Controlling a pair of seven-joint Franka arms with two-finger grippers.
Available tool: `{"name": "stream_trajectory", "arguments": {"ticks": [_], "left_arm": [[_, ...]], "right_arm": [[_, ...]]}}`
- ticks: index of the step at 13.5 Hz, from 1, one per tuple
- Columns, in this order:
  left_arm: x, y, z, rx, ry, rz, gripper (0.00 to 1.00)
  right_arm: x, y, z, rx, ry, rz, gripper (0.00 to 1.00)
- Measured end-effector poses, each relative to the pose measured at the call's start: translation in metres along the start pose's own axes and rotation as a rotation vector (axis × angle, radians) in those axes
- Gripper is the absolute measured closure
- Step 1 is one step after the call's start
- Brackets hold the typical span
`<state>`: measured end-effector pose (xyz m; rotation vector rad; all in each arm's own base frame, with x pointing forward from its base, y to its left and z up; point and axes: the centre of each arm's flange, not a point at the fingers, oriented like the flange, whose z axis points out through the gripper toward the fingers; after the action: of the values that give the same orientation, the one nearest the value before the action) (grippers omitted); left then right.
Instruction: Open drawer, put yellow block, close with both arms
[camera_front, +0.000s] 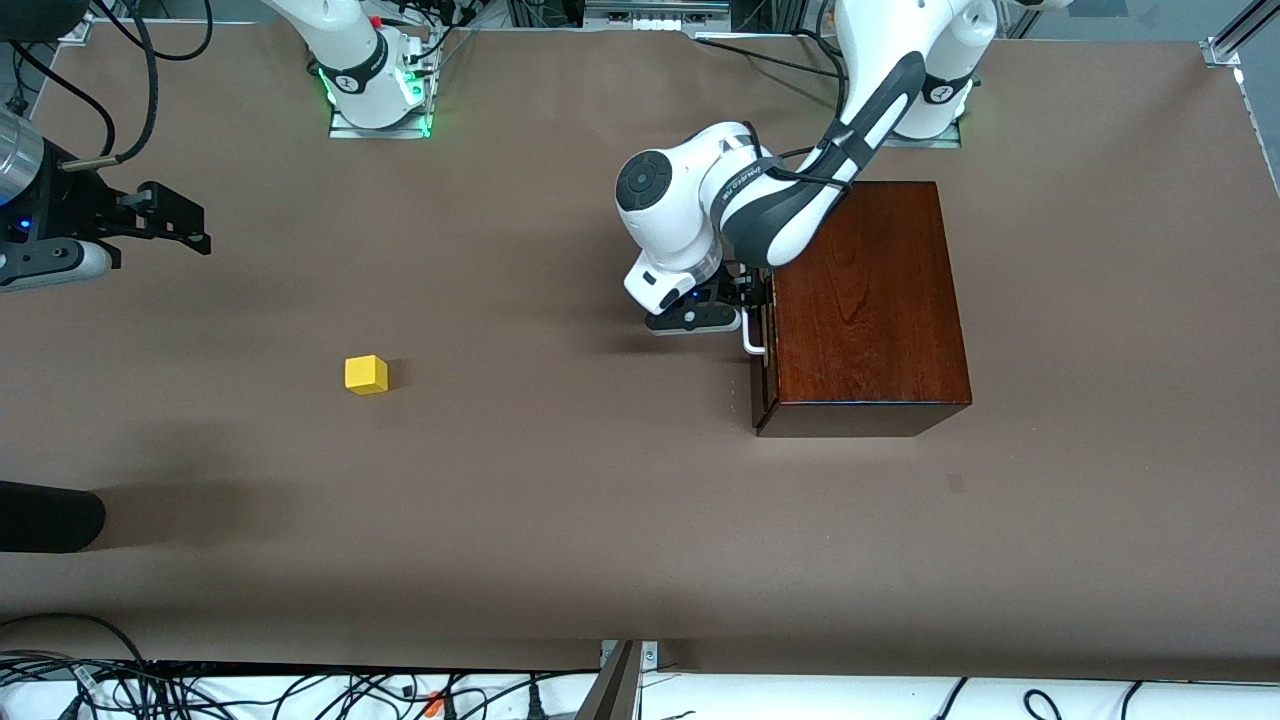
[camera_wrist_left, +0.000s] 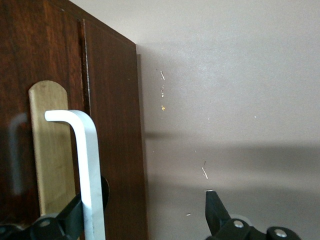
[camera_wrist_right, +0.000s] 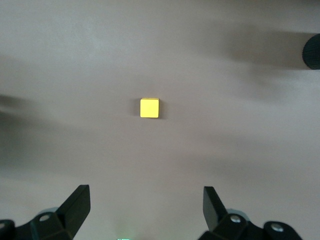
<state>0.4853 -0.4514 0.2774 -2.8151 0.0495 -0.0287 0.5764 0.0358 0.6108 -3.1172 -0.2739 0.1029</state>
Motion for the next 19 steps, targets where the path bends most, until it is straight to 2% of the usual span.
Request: {"name": "stream_trajectory", "arguments": {"ticks": [13,19], "left_arm": [[-0.010,0.024,-0.015,-0.062,0.039,0.014,0.00],[-0.008,0.029,-0.018,-0.090,0.015,-0.020,0.00]], "right_arm": [[0.000,0.000,0.000,0.000,0.000,0.001,0.00],[0.000,0.001,0.000,0.000,0.000,0.002,0.00]]}}
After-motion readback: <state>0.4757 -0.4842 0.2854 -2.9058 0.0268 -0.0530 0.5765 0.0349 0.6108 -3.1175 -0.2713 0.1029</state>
